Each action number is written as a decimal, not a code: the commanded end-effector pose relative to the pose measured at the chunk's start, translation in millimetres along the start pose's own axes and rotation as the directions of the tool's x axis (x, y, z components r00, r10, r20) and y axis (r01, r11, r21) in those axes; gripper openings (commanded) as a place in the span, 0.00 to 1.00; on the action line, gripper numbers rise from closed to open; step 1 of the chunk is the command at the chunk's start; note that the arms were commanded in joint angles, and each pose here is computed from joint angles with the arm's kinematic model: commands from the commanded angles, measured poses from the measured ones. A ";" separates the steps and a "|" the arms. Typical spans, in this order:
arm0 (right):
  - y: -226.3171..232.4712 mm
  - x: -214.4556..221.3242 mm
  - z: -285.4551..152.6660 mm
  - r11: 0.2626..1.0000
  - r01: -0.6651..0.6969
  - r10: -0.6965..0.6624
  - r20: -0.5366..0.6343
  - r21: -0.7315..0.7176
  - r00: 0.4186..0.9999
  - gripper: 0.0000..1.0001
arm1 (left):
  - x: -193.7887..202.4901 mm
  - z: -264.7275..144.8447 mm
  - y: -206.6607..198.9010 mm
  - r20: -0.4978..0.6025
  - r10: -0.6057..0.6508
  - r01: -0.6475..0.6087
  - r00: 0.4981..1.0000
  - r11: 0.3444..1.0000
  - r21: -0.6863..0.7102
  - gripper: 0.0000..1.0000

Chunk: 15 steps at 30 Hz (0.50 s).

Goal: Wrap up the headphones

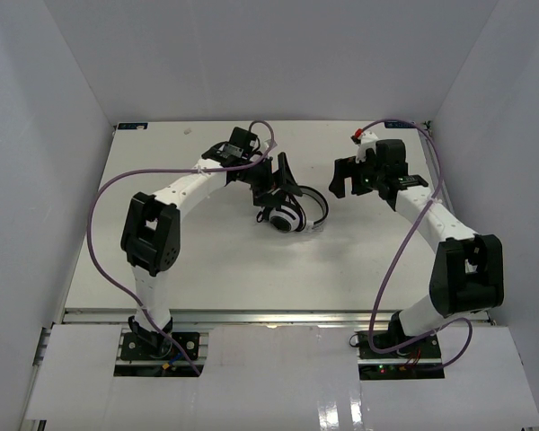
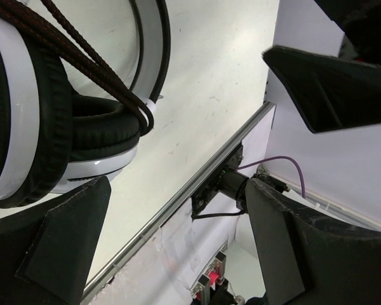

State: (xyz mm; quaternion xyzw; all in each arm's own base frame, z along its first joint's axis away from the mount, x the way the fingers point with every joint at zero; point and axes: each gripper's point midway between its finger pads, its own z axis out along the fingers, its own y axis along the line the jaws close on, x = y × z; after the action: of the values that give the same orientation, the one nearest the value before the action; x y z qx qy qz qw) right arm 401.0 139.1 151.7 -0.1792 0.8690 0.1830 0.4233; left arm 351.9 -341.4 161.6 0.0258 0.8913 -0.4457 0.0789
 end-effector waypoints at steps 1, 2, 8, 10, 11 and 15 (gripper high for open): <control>7.0 -1.3 -10.2 0.998 0.042 -0.041 0.017 -0.039 0.999 0.96 | -1.9 -31.9 -23.9 0.063 0.045 -0.044 0.997 0.999 -0.017 0.98; 6.5 -2.1 -11.1 0.998 0.045 -0.044 0.020 -0.037 0.999 0.96 | -1.7 -34.1 -25.0 0.069 0.046 -0.045 0.997 0.999 -0.020 0.98; 14.8 2.6 -20.7 0.990 0.100 -0.097 0.035 -0.095 0.995 0.98 | 13.4 -59.8 -45.1 0.086 0.081 -0.082 0.993 0.996 0.018 0.98; 19.3 3.2 -27.5 0.986 0.119 -0.114 0.051 -0.118 0.992 0.94 | 13.4 -75.8 -57.4 0.127 0.146 -0.150 0.981 0.988 0.020 0.98; 20.5 2.1 -32.4 0.984 0.130 -0.123 0.064 -0.120 0.990 0.91 | 13.7 -84.5 -62.6 0.152 0.182 -0.186 0.972 0.982 0.014 0.98; 16.9 -3.3 -54.9 0.987 0.152 -0.145 0.115 -0.056 0.983 0.90 | 19.1 -114.1 -57.7 0.245 0.372 -0.362 0.895 0.928 -0.089 0.98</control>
State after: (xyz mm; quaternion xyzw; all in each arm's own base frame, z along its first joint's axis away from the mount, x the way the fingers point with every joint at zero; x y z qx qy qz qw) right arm 367.0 135.7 154.8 -0.2318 0.8504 0.2024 0.4267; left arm 326.5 -314.7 228.4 0.0609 0.8847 -0.4341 0.1584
